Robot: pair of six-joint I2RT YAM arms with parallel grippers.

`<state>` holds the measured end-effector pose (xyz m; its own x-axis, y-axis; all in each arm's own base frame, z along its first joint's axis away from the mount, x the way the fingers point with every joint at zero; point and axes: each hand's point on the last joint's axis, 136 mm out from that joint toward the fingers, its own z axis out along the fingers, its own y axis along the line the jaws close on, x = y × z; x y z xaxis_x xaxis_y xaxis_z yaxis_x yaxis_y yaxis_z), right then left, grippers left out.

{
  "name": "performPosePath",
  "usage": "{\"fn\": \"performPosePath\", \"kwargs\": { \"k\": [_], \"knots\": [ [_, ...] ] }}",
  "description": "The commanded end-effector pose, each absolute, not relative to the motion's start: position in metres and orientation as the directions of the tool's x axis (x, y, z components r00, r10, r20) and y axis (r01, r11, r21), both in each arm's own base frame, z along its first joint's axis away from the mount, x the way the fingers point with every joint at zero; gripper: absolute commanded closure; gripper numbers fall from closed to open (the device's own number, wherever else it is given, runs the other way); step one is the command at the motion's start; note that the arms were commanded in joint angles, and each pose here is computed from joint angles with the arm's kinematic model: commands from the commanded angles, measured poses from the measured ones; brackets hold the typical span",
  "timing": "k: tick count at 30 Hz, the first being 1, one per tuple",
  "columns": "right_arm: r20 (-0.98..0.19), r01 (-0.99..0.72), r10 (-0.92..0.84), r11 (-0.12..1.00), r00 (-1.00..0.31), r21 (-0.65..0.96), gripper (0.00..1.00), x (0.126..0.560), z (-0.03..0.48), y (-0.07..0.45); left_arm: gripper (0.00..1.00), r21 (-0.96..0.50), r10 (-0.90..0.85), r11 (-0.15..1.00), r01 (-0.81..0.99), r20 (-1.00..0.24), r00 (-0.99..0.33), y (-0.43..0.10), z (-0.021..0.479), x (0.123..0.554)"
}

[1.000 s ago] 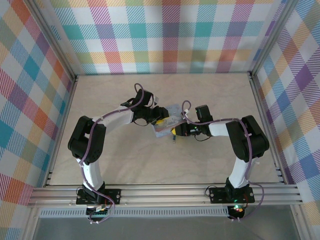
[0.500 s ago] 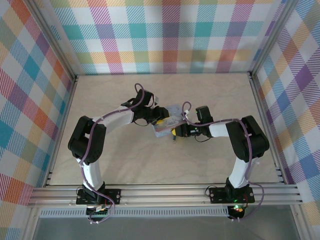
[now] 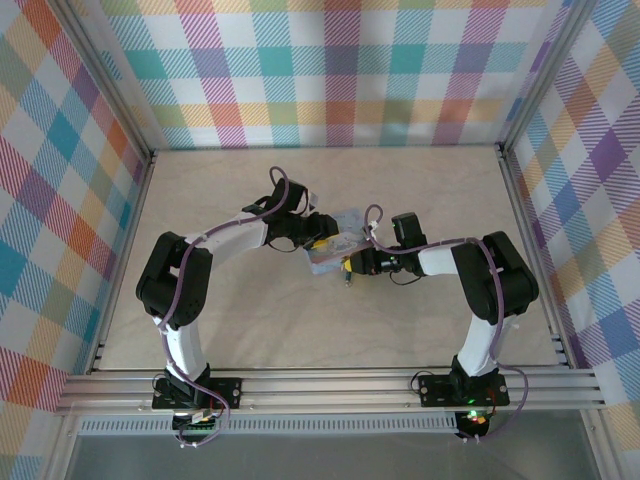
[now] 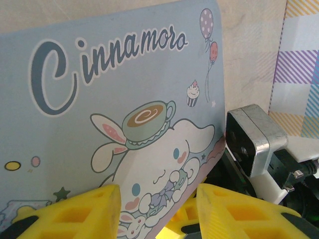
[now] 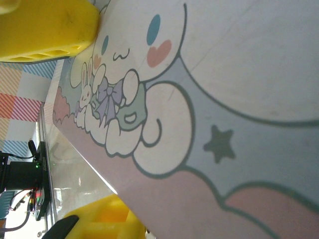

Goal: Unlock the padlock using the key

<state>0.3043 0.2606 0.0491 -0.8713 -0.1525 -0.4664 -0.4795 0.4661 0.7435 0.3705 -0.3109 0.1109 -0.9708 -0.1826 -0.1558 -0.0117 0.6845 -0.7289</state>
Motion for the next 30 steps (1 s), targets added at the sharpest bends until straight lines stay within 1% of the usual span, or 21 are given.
{"fn": "performPosePath", "kwargs": {
  "k": [1, 7, 13, 20, 22, 25, 30],
  "knots": [
    [-0.391, -0.436, -0.193, 0.441, -0.900, 0.784, 0.80, 0.280, 0.035, 0.259, 0.56, -0.686, -0.175, 0.727, -0.028, -0.145, -0.974, -0.309, 0.088, 0.370],
    [-0.385, -0.428, -0.189, 0.443, -0.903, 0.788, 0.80, 0.279, 0.032, 0.259, 0.56, -0.686, -0.175, 0.727, -0.029, -0.144, -0.974, -0.309, 0.088, 0.370],
    [-0.389, -0.431, -0.186, 0.440, -0.902, 0.788, 0.83, 0.279, 0.032, 0.261, 0.56, -0.685, -0.175, 0.727, -0.030, -0.144, -0.974, -0.309, 0.087, 0.370],
    [-0.405, -0.438, -0.177, 0.478, -0.897, 0.761, 0.88, 0.277, 0.030, 0.254, 0.56, -0.674, -0.184, 0.738, -0.034, -0.153, -0.971, -0.305, 0.086, 0.371],
    [-0.413, -0.438, -0.165, 0.488, -0.896, 0.755, 0.92, 0.278, 0.032, 0.253, 0.56, -0.673, -0.184, 0.739, -0.037, -0.148, -0.972, -0.305, 0.085, 0.370],
    [-0.427, -0.436, -0.139, 0.496, -0.894, 0.751, 0.95, 0.282, 0.036, 0.252, 0.56, -0.671, -0.185, 0.740, -0.039, -0.149, -0.971, -0.304, 0.084, 0.369],
    [-0.438, -0.428, -0.103, 0.495, -0.893, 0.756, 0.96, 0.286, 0.043, 0.252, 0.56, -0.669, -0.185, 0.742, -0.041, -0.146, -0.972, -0.302, 0.083, 0.364]
  ]
}}
